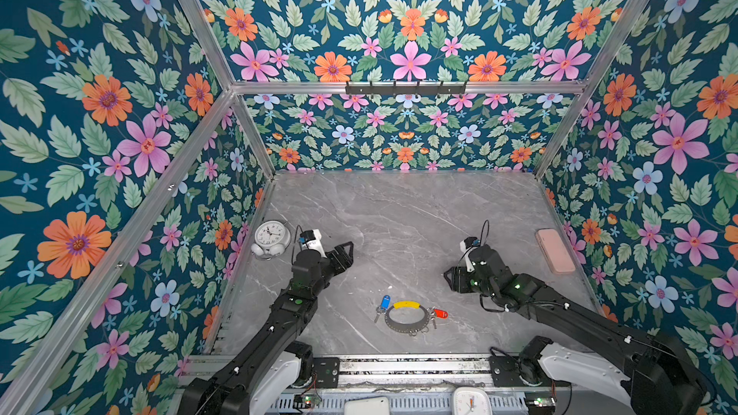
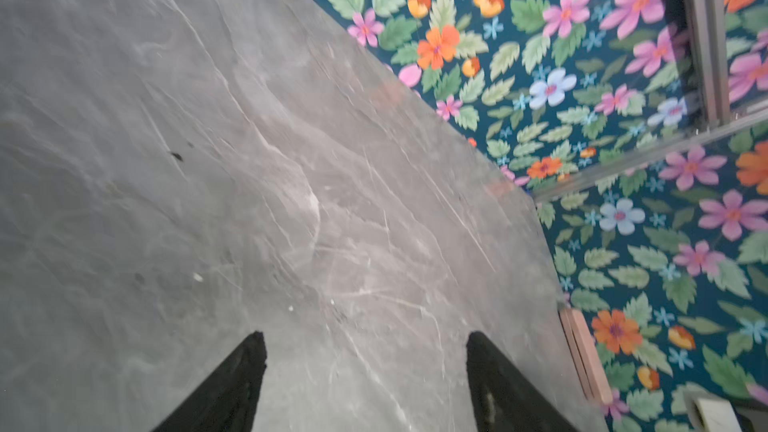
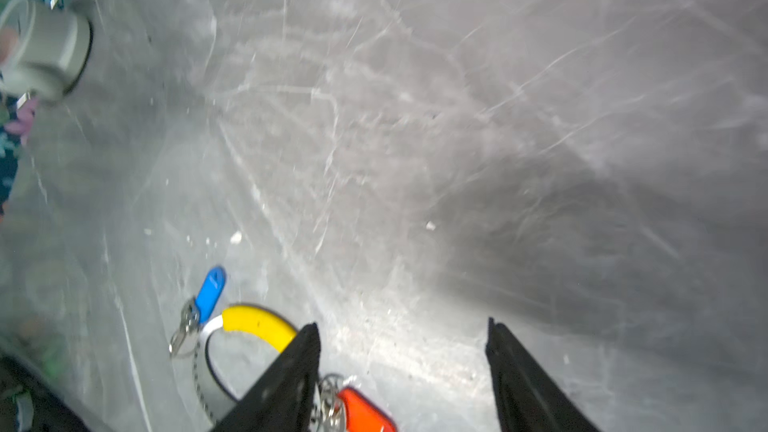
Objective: Remove the keys from the keyring
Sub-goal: 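Move both grippers toward the metal keyring at the table centre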
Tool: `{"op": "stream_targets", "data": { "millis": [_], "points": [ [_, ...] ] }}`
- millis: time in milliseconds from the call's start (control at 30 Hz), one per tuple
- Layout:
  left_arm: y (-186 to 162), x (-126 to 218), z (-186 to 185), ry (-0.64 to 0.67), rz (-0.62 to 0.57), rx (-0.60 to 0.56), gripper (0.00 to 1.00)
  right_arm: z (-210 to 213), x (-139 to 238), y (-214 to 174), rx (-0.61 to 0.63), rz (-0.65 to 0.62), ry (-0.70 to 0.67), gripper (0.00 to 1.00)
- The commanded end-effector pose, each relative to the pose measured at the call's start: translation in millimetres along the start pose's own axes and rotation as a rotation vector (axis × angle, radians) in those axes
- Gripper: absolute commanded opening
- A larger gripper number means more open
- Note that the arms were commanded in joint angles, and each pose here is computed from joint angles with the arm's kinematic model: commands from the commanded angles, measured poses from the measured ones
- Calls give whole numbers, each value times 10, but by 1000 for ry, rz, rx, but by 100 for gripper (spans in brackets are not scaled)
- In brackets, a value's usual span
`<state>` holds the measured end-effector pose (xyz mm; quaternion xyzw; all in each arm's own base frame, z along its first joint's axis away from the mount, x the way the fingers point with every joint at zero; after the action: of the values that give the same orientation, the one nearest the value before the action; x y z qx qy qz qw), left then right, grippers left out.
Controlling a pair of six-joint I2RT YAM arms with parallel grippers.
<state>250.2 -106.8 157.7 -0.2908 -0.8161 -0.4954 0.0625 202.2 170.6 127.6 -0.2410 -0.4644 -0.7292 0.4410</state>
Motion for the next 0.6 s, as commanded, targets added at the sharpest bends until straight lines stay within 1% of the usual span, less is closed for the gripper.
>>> {"op": "stream_targets", "data": {
  "millis": [0,67,167,233,300,400,567],
  "points": [
    [-216,-29,-28,-7,79,-50,76,50,-72,-194,76,86,12,59],
    [-308,-53,-77,-39,110,-56,75,147,-123,-282,107,136,58,56],
    [-422,-84,-124,-60,150,-67,74,240,-205,-392,153,185,78,54],
    [-468,-97,-152,-76,166,-71,74,292,-264,-457,167,223,104,46],
    [-510,-110,-170,-92,180,-68,74,338,-313,-526,181,268,130,41],
    [-539,-126,-209,-119,195,-68,73,363,-340,-567,197,291,138,40],
    [-581,-157,-251,-146,220,-66,73,324,-372,-613,204,313,125,34]
  ]
}}
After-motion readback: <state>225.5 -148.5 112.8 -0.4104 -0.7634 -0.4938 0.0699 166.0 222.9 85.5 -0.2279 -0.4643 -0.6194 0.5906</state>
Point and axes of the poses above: each gripper's point midway between its finger pads, its own x axis back along the fingers, its own z axis along the line the jaws close on, y = z × x, the point moved 5 cm from there along x, back along the fingers, and after that the axes turned 12 degrees about -x, right-handed, at the moved point
